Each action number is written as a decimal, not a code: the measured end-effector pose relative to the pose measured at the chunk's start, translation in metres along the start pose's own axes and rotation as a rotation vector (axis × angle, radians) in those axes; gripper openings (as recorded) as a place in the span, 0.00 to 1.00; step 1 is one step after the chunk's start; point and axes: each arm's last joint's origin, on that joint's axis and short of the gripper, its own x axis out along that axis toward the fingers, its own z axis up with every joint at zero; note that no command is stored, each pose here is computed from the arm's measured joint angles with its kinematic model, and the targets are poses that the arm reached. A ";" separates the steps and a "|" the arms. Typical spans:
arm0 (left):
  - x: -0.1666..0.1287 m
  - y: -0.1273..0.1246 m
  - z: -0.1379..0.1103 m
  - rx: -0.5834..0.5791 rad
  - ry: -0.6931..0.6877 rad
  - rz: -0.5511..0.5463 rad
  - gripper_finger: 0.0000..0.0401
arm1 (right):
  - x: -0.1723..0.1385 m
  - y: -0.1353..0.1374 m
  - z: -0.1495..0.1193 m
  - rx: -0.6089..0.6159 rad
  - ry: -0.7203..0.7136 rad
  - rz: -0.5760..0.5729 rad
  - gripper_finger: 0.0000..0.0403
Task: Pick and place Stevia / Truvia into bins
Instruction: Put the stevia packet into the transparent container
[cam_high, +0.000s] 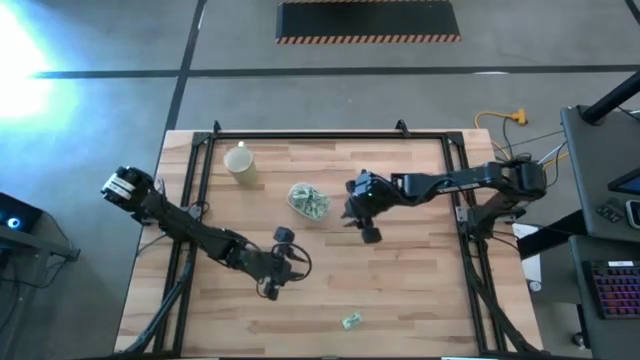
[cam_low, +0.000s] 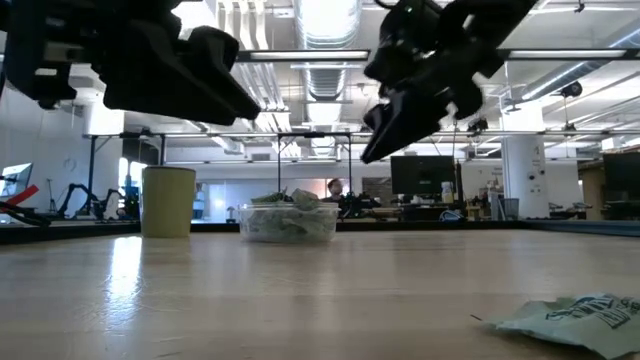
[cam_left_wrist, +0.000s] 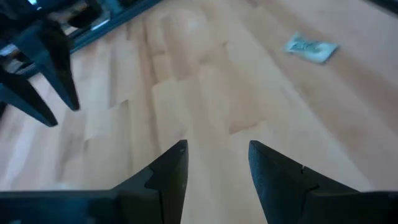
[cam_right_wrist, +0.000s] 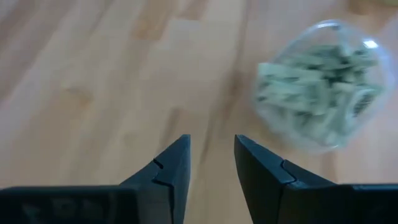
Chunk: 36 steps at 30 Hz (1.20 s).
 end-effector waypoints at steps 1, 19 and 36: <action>0.001 -0.001 0.001 0.006 -0.012 -0.013 0.38 | -0.004 0.004 0.000 -0.003 0.005 0.019 0.28; 0.012 -0.004 -0.003 0.048 -0.011 0.002 0.38 | -0.010 0.107 -0.020 -0.022 -0.059 0.406 0.24; 0.009 -0.002 -0.004 0.051 0.017 0.016 0.38 | 0.034 0.218 -0.034 -0.257 -0.166 0.468 0.22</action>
